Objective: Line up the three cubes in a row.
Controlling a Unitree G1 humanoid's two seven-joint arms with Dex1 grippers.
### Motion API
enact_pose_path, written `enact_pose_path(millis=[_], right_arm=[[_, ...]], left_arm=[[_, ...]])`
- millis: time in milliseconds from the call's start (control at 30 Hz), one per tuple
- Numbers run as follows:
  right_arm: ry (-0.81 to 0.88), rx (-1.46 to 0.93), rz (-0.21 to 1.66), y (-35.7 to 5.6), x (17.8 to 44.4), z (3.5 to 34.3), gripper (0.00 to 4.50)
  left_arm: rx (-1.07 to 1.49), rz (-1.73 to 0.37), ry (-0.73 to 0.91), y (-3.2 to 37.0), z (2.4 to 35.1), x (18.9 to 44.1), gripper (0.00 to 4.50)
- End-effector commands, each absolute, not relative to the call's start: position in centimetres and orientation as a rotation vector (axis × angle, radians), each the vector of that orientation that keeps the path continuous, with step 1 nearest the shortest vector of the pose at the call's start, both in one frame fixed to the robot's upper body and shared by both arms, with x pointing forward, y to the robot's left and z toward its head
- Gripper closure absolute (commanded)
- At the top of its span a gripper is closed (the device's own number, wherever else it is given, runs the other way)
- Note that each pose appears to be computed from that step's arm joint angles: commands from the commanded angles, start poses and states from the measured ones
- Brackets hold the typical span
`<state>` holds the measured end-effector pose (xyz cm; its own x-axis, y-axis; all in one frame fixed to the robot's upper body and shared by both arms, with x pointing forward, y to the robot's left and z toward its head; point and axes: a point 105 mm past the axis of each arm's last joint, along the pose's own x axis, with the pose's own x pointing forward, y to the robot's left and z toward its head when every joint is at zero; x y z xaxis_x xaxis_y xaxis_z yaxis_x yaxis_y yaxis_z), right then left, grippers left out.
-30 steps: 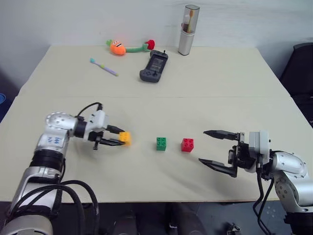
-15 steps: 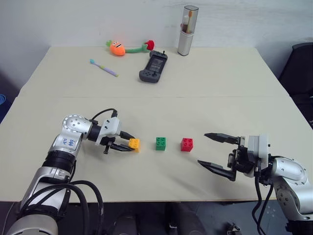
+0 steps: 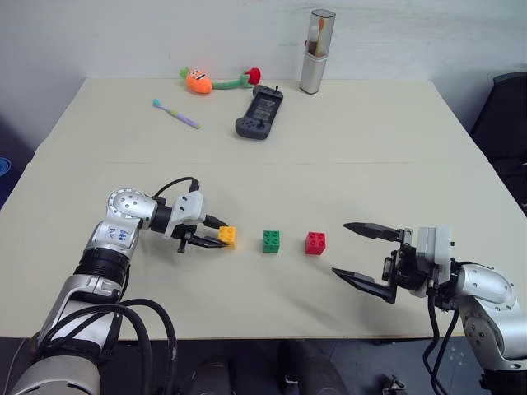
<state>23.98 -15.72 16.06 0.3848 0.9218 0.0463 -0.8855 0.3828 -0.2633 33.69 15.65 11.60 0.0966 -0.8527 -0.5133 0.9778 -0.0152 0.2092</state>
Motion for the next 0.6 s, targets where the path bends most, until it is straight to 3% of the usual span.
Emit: enact_pose_path(millis=[33,167,267,433,600], right_arm=[[-0.243,-0.220,1.174,-15.4,23.7,16.9,0.00],[-0.216,-0.245,1.167,-17.0,23.5,17.3,0.00],[-0.190,-0.259,1.172,-17.8,23.2,17.3,0.00],[-0.090,-0.352,1.169,-20.7,23.4,17.1,0.00],[-0.015,-0.444,1.163,-23.4,24.6,18.0,0.00]], left_arm=[[0.585,-1.438,0.218,16.1,12.7,34.1,1.50],[0.675,-1.401,0.172,18.5,15.0,33.2,0.30],[0.671,-1.366,0.183,20.6,15.4,32.1,0.30],[0.584,-1.239,0.234,25.3,15.7,27.4,0.30],[0.551,-1.086,0.296,27.7,15.5,24.4,0.30]])
